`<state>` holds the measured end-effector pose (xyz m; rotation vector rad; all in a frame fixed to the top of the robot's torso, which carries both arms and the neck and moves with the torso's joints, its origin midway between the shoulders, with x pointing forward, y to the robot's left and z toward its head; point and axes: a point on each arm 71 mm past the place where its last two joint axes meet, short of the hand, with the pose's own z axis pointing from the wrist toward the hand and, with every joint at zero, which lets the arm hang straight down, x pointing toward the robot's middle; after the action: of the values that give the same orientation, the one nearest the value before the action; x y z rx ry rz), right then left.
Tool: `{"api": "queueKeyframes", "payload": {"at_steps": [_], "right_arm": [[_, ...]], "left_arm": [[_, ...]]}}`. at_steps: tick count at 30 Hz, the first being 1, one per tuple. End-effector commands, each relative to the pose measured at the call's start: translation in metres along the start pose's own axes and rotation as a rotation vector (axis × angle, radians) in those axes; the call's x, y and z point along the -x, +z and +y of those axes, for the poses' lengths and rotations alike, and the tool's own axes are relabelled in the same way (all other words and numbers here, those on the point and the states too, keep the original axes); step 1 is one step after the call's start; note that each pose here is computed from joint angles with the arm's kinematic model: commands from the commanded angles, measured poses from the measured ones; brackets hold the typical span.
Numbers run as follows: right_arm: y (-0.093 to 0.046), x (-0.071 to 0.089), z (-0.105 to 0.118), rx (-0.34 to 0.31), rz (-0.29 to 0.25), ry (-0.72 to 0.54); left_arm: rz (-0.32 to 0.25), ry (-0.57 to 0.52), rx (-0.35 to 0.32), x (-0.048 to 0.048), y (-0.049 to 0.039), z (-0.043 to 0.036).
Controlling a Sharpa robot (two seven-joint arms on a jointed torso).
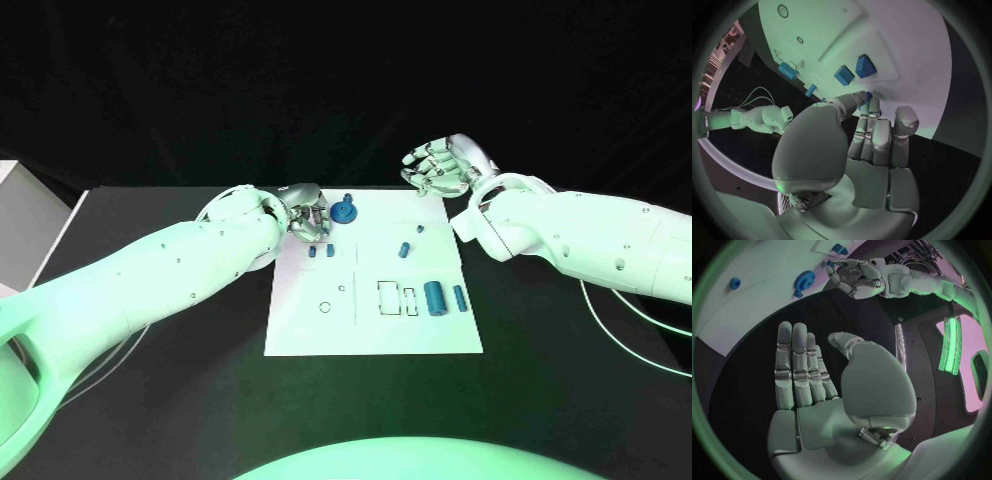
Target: Assemble the parts on the task board
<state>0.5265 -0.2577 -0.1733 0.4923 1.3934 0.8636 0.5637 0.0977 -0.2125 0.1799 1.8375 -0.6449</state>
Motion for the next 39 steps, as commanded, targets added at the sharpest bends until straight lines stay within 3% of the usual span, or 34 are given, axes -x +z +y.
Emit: {"api": "queueKeyframes", "payload": {"at_steps": [1,12,32,39], "right_arm": [[-0.0001,-0.0007,0.0016,0.016,0.005,-0.001],[0.0002,-0.0012,0.0016,0.014,0.008,0.000],[0.0005,-0.0012,0.0014,0.013,0.007,-0.001],[0.0003,-0.0008,0.0009,0.011,0.009,-0.001]], "left_arm": [[0.039,0.012,0.001,-0.0059,0.0007,-0.0013],[0.076,0.022,-0.006,-0.0104,0.0000,-0.0016],[0.040,0.012,0.001,-0.0079,-0.0015,0.0007],[0.028,0.007,0.014,-0.0071,-0.0031,0.0050]]}}
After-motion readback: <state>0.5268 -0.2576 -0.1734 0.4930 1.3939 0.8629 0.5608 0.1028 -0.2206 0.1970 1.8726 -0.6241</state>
